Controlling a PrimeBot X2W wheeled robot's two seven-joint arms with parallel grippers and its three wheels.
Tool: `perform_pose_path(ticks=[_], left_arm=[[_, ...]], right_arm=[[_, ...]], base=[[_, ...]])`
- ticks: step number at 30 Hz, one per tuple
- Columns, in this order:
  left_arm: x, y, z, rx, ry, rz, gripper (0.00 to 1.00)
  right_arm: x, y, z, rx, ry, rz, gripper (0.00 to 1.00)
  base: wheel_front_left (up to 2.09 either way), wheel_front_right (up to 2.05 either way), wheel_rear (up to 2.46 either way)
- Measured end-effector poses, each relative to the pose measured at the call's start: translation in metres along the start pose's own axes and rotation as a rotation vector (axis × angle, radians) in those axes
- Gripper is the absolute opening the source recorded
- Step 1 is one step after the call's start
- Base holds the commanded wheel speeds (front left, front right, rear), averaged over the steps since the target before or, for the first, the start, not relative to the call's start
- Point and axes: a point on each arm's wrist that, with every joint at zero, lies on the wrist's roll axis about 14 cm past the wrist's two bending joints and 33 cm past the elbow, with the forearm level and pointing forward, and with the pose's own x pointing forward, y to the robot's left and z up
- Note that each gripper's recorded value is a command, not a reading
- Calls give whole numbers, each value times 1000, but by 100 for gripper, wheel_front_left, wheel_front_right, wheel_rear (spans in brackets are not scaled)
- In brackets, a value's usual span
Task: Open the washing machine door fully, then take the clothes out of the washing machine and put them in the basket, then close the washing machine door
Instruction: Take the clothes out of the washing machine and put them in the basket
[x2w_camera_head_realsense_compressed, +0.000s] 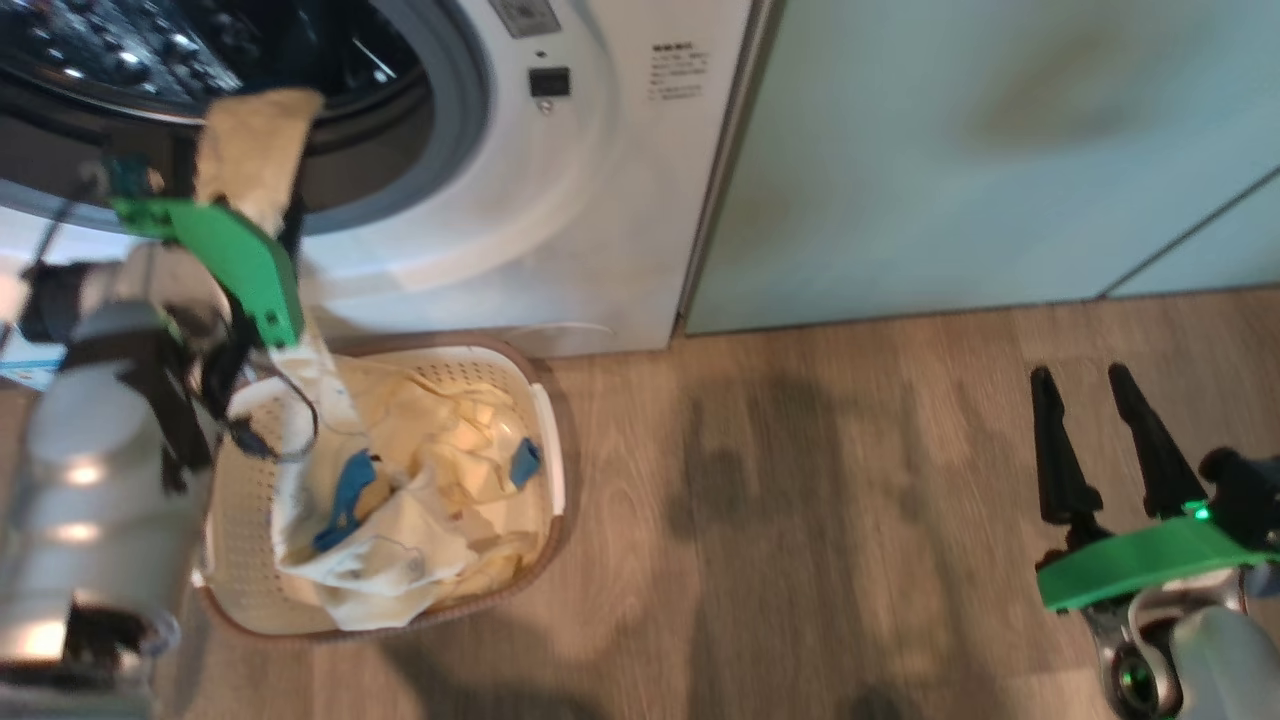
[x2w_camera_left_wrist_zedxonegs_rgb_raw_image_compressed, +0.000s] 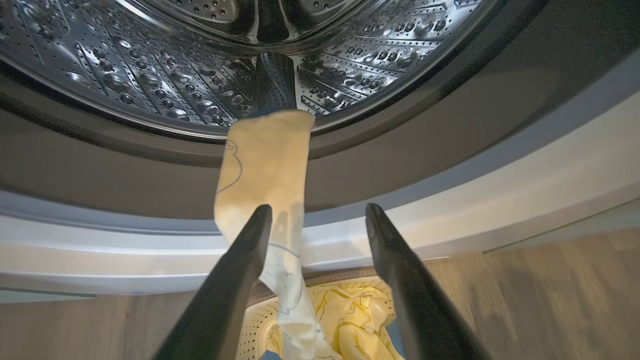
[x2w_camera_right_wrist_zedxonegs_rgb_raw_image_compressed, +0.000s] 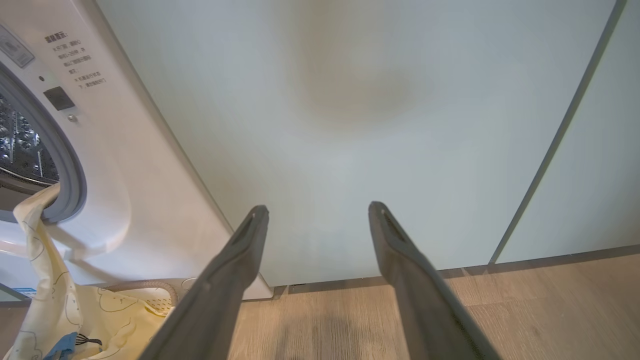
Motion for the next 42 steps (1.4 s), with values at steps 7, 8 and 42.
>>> perform_pose_path(ticks=[7, 8, 42], left_arm=[[44, 14, -1, 3, 87, 43, 100], [50, 16, -1, 4, 93, 51, 100], [100, 29, -23, 55, 133, 135, 0]], right_arm=[[9, -14, -6, -10, 20, -46, 100], [9, -17, -8, -13, 24, -55, 100], [29, -26, -25, -10, 62, -89, 100]], base=[[0, 0, 0], [0, 0, 0], [0, 0, 0]])
